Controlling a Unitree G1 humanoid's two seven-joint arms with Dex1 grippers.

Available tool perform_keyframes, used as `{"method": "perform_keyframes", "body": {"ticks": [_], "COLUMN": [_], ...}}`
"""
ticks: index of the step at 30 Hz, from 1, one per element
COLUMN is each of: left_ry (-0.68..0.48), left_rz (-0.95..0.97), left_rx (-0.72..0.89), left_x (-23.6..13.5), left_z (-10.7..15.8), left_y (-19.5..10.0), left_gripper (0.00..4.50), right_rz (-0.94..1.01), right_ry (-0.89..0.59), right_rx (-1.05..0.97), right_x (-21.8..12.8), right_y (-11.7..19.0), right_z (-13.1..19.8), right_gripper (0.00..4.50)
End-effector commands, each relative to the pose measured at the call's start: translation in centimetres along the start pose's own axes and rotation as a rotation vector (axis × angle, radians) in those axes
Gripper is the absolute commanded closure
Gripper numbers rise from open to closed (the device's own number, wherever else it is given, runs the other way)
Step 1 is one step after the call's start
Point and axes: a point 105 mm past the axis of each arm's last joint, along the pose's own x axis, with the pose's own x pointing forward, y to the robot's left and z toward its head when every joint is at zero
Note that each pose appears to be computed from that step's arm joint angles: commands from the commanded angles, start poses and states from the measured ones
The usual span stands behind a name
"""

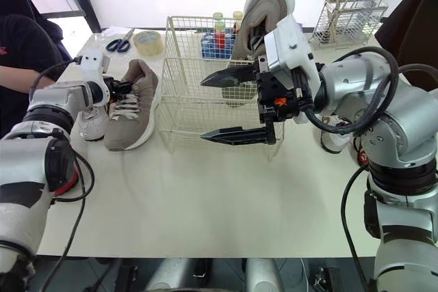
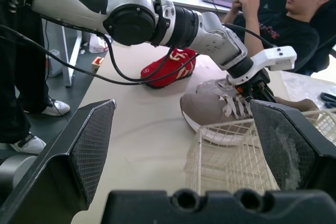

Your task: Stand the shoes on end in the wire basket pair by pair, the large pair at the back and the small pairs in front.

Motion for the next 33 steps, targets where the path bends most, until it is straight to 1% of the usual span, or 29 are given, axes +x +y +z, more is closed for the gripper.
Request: {"method": "perform_keyframes", "body": {"ticks": [1, 3, 4, 5, 6, 9, 11, 13, 14, 15, 16, 17, 19, 21, 22, 23, 26, 28, 30, 33], "left_ry": [0.022, 0.001, -0.023, -0.070, -0.123, -0.360, -0.471, -0.752, -0.909, -1.007, -1.083, -1.193, -1.384, -1.550, -1.615, -1.653, -1.698, -1.728, -1.748, -1.763], "left_rz": [0.035, 0.037, 0.031, 0.027, 0.023, 0.016, 0.023, 0.001, 0.001, 0.004, -0.019, -0.046, -0.087, -0.125, -0.144, -0.159, -0.183, -0.223, -0.240, -0.249], "left_rx": [-0.049, -0.067, -0.082, -0.109, -0.139, -0.191, -0.197, -0.179, -0.126, -0.089, -0.053, -0.031, -0.002, -0.014, -0.035, -0.056, -0.037, -0.018, -0.016, -0.005], "left_x": [-0.1, -0.1, -0.2, -0.4, -0.6, -2.5, -3.7, -7.6, -10.2, -12.0, -13.3, -15.3, -18.8, -21.8, -22.9, -23.4, -23.7, -22.7, -21.8, -20.8], "left_z": [-1.1, -0.8, -0.2, 1.0, 2.3, 8.2, 10.8, 17.2, 20.2, 21.9, 23.3, 24.9, 27.0, 28.1, 28.4, 28.5, 28.2, 27.3, 26.3, 25.4], "left_y": [0.7, 0.7, 0.7, 0.7, 0.7, 1.1, 1.4, 1.2, 0.8, 0.5, -0.5, -1.6, -3.9, -5.6, -6.5, -7.2, -9.3, -12.1, -14.2, -16.0], "left_gripper": [4.45, 4.45, 4.45, 4.45, 4.45, 4.45, 4.45, 4.45, 4.45, 4.45, 4.45, 4.45, 4.45, 4.45, 4.45, 4.45, 4.45, 4.45, 4.45, 4.45], "right_rz": [-0.006, -0.008, -0.008, -0.009, -0.010, -0.013, -0.013, -0.012, -0.013, -0.013, -0.014, -0.014, -0.013, -0.013, -0.013, -0.015, -0.019, -0.031, -0.044, -0.060], "right_ry": [-0.002, -0.001, 0.000, 0.003, 0.004, 0.007, 0.008, 0.006, 0.005, 0.005, 0.003, 0.002, -0.004, -0.006, -0.006, -0.006, -0.004, -0.005, -0.004, 0.002], "right_rx": [-0.056, -0.057, -0.058, -0.061, -0.064, -0.067, -0.068, -0.072, -0.075, -0.077, -0.078, -0.080, -0.084, -0.090, -0.093, -0.097, -0.104, -0.109, -0.110, -0.106], "right_x": [0.0, 0.0, 0.0, 0.1, 0.1, 0.0, -0.1, -0.1, -0.1, -0.1, -0.1, -0.1, -0.1, 0.0, 0.0, 0.0, -0.1, -0.3, -0.6, -0.8], "right_y": [-0.1, -0.3, -0.4, -0.4, -0.5, -0.8, -0.9, -1.1, -1.2, -1.3, -1.4, -1.5, -1.7, -1.9, -2.0, -2.1, -2.2, -2.1, -1.9, -1.7], "right_z": [1.1, 1.1, 1.1, 1.1, 1.0, 0.9, 0.8, 0.7, 0.7, 0.7, 0.6, 0.7, 0.7, 0.8, 0.8, 0.8, 0.8, 1.0, 1.1, 1.1], "right_gripper": [0.00, 0.00, 0.00, 0.00, 0.00, 0.00, 0.00, 0.00, 0.00, 0.00, 0.00, 0.00, 0.00, 0.00, 0.00, 0.00, 0.00, 0.00, 0.00, 0.00]}}
